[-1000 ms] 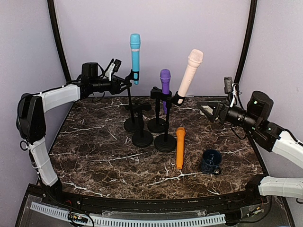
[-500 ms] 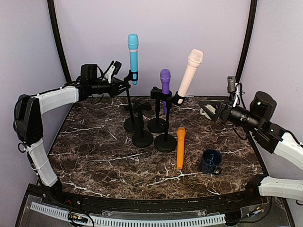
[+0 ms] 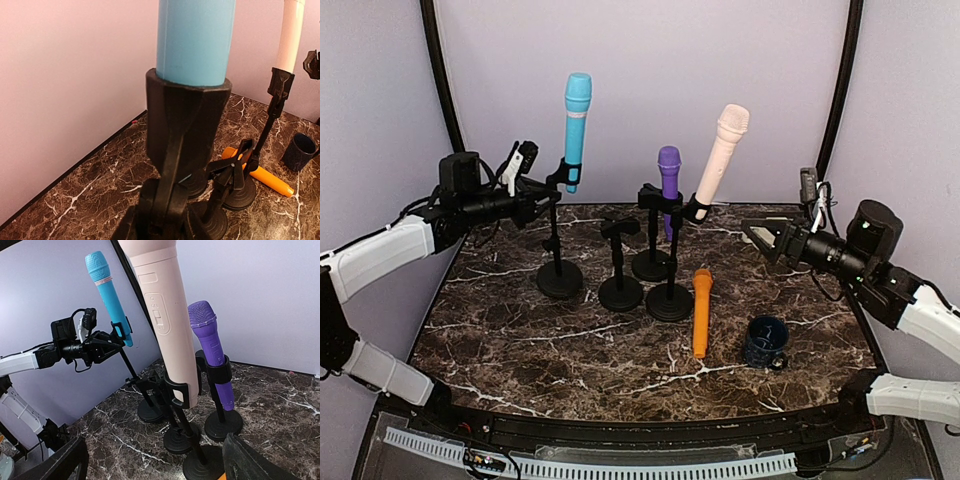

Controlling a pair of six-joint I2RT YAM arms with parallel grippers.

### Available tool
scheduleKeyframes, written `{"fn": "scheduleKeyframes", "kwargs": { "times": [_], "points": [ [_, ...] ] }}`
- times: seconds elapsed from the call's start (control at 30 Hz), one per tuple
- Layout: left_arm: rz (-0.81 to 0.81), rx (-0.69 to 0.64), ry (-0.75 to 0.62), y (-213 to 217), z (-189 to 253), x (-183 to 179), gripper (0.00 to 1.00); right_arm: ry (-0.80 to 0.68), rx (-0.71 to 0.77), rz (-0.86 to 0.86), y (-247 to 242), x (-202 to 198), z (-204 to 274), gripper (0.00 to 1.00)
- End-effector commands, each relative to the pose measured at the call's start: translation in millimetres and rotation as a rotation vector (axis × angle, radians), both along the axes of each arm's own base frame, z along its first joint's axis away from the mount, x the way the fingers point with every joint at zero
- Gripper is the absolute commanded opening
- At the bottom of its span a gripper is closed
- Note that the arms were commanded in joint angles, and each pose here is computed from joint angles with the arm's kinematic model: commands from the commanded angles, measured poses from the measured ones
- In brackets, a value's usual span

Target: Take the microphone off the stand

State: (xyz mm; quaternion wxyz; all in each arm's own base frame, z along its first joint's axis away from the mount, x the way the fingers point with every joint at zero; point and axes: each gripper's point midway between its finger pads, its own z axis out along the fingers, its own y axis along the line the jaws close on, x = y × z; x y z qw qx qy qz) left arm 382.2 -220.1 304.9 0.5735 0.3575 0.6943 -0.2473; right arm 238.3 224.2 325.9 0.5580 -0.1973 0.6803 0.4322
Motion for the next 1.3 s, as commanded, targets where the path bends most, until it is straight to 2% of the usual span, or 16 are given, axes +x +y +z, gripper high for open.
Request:
{"fn": "scheduleKeyframes", "kwargs": {
  "times": [0.0,0.17,0.37,0.4,0.43,0.53,0.6,0.63,0.7,0.87,1.0,1.17,1.27],
  "points": [
    [-0.044,-0.112,-0.129,1,44,-31,0.0,-0.032,0.038,0.007,2,-1,11,0.94],
    [-0.1,-0.13,-0.117,-3,36,-59,0.0,-0.031,0.053,0.016,4,-1,11,0.94],
    [-0.093,-0.114,-0.003,-2,2,-64,0.02,-0.018,0.059,0.019,5,0,7,0.94],
    [-0.089,-0.113,0.011,-2,-1,-64,0.05,-0.018,0.059,0.019,5,0,7,0.94],
    [-0.086,-0.113,0.037,-3,-6,-63,0.14,-0.02,0.059,0.018,5,-1,7,0.94],
    [-0.085,-0.116,0.072,-3,-13,-63,0.2,-0.024,0.06,0.013,3,-2,8,0.94],
    [-0.081,-0.12,0.08,-3,-15,-64,0.3,-0.027,0.058,0.011,3,-2,8,0.94],
    [-0.08,-0.126,0.092,-3,-17,-64,0.41,-0.027,0.057,0.01,2,-3,8,0.94],
    [-0.079,-0.134,0.106,-2,-19,-66,0.53,-0.03,0.053,0.006,1,-3,8,0.94],
    [-0.046,-0.143,0.119,5,-18,-73,0.75,-0.037,0.047,-0.004,-1,-3,8,0.94],
    [0.005,-0.154,0.153,14,-21,-82,0.83,-0.042,0.047,-0.018,-3,-2,9,0.94],
    [0.129,-0.185,0.265,33,-44,-92,0.84,-0.05,0.059,-0.05,-8,0,10,0.95],
    [0.193,-0.256,0.357,42,-49,-101,0.84,-0.047,0.065,-0.087,-12,4,9,0.95]
  ]
}}
